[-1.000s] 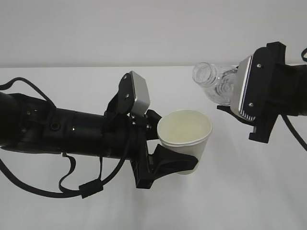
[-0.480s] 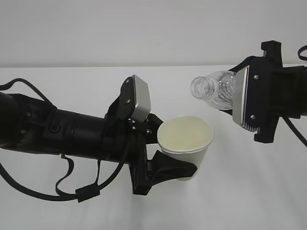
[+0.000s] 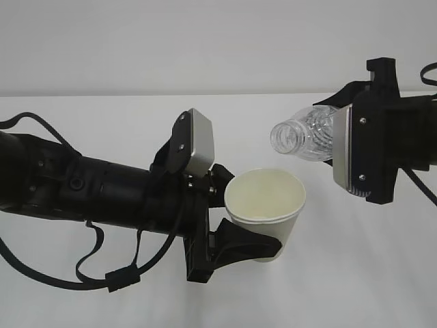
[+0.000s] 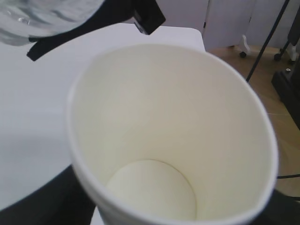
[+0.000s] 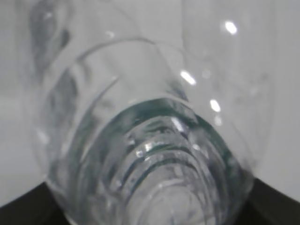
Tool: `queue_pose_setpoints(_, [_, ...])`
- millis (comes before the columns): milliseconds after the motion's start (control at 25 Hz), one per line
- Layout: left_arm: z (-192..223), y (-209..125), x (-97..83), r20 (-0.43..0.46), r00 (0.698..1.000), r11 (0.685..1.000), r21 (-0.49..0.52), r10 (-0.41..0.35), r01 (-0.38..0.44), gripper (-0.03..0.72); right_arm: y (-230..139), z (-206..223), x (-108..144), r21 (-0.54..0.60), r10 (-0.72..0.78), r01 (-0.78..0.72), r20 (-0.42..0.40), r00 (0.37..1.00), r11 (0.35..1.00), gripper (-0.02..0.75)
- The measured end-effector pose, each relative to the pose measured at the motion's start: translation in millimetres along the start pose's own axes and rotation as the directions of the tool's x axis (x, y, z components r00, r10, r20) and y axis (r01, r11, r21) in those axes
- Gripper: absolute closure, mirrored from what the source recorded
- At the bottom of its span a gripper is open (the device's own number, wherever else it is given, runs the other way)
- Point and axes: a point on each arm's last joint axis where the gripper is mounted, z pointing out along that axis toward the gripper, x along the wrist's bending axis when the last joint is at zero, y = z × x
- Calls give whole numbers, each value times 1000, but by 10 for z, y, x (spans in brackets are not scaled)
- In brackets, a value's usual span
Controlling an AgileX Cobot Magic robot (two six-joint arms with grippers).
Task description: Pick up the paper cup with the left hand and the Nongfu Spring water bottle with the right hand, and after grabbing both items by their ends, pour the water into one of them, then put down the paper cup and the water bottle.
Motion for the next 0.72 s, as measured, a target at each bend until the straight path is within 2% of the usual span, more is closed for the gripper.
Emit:
queue_pose_setpoints(440, [0,0,-7,8,1000,1000,0,-8,8,187,19,0,-5,-20,-96,96,8,995,995,236])
queue_pose_setpoints(720, [0,-1,-42,46,999,1000,1,-12,12,187,21,0,-6,-22,-120,120,9,993,992,236])
